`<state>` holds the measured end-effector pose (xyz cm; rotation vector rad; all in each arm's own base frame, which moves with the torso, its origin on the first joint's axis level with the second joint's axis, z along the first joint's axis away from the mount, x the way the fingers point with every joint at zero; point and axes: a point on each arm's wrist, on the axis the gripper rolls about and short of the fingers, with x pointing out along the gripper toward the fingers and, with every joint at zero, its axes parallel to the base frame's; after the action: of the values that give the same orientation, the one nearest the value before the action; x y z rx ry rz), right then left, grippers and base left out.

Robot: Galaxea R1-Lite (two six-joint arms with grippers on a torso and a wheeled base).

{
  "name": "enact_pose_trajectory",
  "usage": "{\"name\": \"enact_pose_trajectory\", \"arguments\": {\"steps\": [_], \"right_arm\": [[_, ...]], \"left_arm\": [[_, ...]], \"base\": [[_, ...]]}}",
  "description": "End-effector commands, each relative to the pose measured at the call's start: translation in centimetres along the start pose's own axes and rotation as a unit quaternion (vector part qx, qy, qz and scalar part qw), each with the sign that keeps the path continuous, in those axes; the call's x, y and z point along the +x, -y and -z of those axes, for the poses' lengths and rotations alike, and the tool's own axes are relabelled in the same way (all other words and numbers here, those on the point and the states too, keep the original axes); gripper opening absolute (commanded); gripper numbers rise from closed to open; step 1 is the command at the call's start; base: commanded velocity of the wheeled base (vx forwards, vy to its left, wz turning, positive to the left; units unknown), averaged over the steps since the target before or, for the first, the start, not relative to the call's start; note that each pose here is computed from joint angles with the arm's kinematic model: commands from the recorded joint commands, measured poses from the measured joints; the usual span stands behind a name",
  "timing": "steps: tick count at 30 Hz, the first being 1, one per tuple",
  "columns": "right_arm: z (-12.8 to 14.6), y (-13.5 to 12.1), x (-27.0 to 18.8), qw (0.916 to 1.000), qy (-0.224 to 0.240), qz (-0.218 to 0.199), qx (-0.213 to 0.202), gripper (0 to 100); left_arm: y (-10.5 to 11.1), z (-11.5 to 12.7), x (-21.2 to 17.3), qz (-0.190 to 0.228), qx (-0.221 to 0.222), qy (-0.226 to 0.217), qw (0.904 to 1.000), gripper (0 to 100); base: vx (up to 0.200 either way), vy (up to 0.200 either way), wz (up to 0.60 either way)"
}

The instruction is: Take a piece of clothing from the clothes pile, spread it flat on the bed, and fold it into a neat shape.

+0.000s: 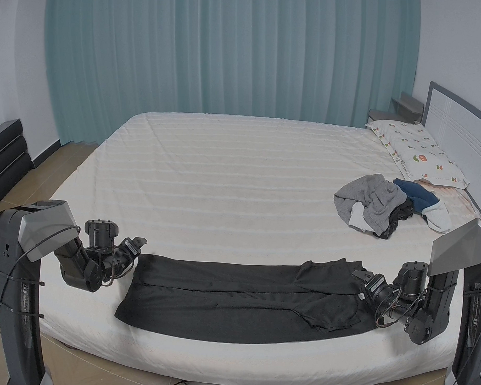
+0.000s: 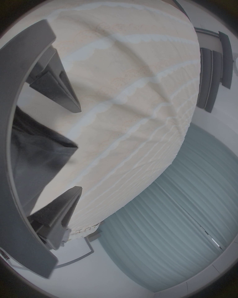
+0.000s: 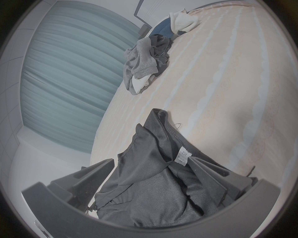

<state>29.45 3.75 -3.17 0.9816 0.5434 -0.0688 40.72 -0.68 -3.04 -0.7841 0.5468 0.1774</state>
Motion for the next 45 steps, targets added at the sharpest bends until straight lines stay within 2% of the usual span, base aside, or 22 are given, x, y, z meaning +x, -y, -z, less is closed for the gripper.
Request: {"name": "enact_pose_trajectory", "arguments": {"steps": [1, 4, 9, 20, 26, 29, 38, 39, 45], "right_arm": [[-0.1, -0.1, 0.0, 1.0, 0.002, -0.005, 0.0, 100], [0.0, -0.1, 0.0, 1.0, 0.002, -0.004, 0.0, 100], [0.0, -0.1, 0.0, 1.0, 0.001, -0.003, -0.001, 100], [0.0, -0.1, 0.0, 1.0, 0.001, -0.003, -0.001, 100], [0.1, 0.0, 0.0, 1.0, 0.0, -0.003, -0.001, 100], [0.3, -0.2, 0.0, 1.0, -0.003, -0.005, -0.002, 100], [0.3, -0.2, -0.1, 1.0, -0.003, -0.005, -0.002, 100], [0.3, -0.2, -0.1, 1.0, -0.003, -0.005, -0.002, 100], [0.3, -0.2, -0.2, 1.0, -0.003, -0.005, -0.002, 100]], "left_arm": [[0.4, 0.0, -3.1, 0.043, 0.014, -0.055, 0.9974, 100], [-0.1, 0.7, -4.0, 0.062, 0.055, -0.09, 0.9925, 100], [-0.5, 1.5, -4.0, 0.06, 0.11, -0.101, 0.987, 100], [-1.0, 2.4, -3.9, 0.052, 0.127, -0.117, 0.9837, 100], [-1.9, 3.4, -4.2, 0.044, 0.168, -0.133, 0.9758, 100], [-1.9, 3.7, -4.1, 0.042, 0.175, -0.137, 0.9742, 100], [-1.9, 4.0, -4.3, 0.043, 0.177, -0.142, 0.9731, 100], [-1.9, 4.0, -4.3, 0.043, 0.177, -0.141, 0.9731, 0], [-1.9, 3.9, -4.8, 0.054, 0.178, -0.125, 0.9746, 0]], "base": [[0.0, 0.0, 0.0], [0.0, 0.0, 0.0], [0.0, 0.0, 0.0], [0.0, 0.0, 0.0], [0.0, 0.0, 0.0], [0.0, 0.0, 0.0], [0.0, 0.0, 0.0], [0.0, 0.0, 0.0], [0.0, 0.0, 0.0]]}}
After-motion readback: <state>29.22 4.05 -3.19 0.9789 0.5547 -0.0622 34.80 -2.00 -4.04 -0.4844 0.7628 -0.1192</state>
